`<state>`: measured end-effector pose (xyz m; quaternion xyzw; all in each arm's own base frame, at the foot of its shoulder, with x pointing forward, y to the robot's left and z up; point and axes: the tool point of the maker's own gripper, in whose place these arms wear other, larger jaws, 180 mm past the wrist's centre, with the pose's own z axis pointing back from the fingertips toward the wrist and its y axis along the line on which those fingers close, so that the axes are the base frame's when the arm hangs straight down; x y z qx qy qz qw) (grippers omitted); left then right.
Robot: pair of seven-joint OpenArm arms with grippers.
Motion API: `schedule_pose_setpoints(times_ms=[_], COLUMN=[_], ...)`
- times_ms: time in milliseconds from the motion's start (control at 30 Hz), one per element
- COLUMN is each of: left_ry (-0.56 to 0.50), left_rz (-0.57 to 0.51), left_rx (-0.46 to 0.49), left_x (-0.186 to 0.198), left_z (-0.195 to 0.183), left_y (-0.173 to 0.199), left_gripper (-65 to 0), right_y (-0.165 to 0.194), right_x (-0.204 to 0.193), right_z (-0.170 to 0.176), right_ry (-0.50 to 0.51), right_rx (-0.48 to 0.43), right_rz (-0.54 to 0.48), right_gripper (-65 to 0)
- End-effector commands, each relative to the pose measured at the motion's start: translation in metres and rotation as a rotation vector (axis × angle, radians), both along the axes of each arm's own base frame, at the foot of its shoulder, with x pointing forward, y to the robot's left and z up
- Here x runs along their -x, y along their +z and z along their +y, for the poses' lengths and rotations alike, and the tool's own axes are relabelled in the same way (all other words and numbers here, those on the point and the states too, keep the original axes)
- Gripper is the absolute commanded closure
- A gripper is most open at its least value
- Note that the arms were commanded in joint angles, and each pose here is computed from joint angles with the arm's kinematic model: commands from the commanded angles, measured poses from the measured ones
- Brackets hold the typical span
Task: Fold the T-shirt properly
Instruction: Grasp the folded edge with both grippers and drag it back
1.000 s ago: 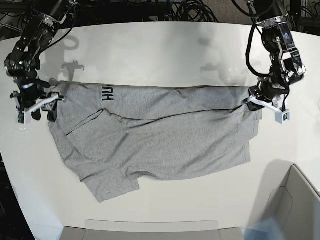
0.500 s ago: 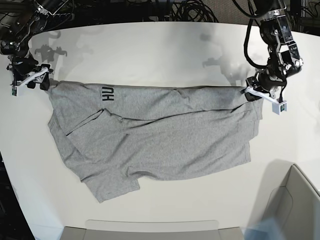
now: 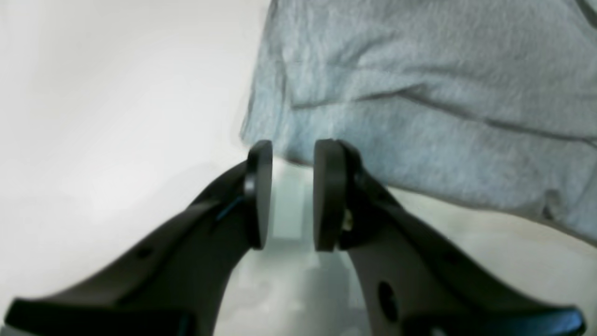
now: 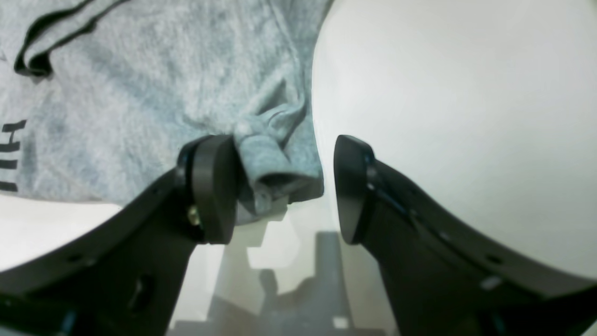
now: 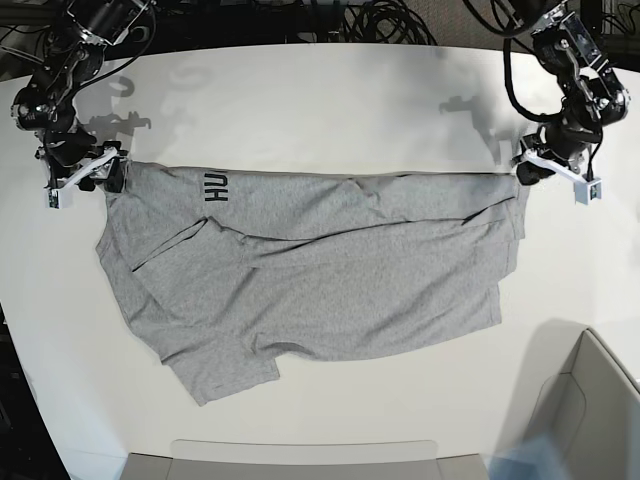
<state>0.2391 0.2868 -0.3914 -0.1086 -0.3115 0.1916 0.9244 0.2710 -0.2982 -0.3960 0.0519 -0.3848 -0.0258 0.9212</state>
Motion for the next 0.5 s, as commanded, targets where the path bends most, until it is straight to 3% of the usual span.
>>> schedule_pose_setpoints(times_ms=[0, 133, 467], left_ry=[-0.004, -0.046, 0.011], left_rz=[-0.057, -0.025, -0.023], left_rx=[-0.004, 0.035, 0.097], left_x=[-0.015, -0.017, -0.035], left_z=[0.007, 0.003, 0.018], left_y=[0.012, -0.007, -0.024], left_gripper=[-17.2, -17.3, -17.3], right_y=[0.013, 0.005, 0.006], right_x=[-0.009, -0.007, -0.007], right_z=[-0.002, -0.003, -0.008], right_ry=[0.021, 0.015, 0.015], right_rx=[0.009, -0.007, 0.003], right_rz=[-0.052, -0.035, -0.031], right_gripper=[-32.7, -32.7, -32.7])
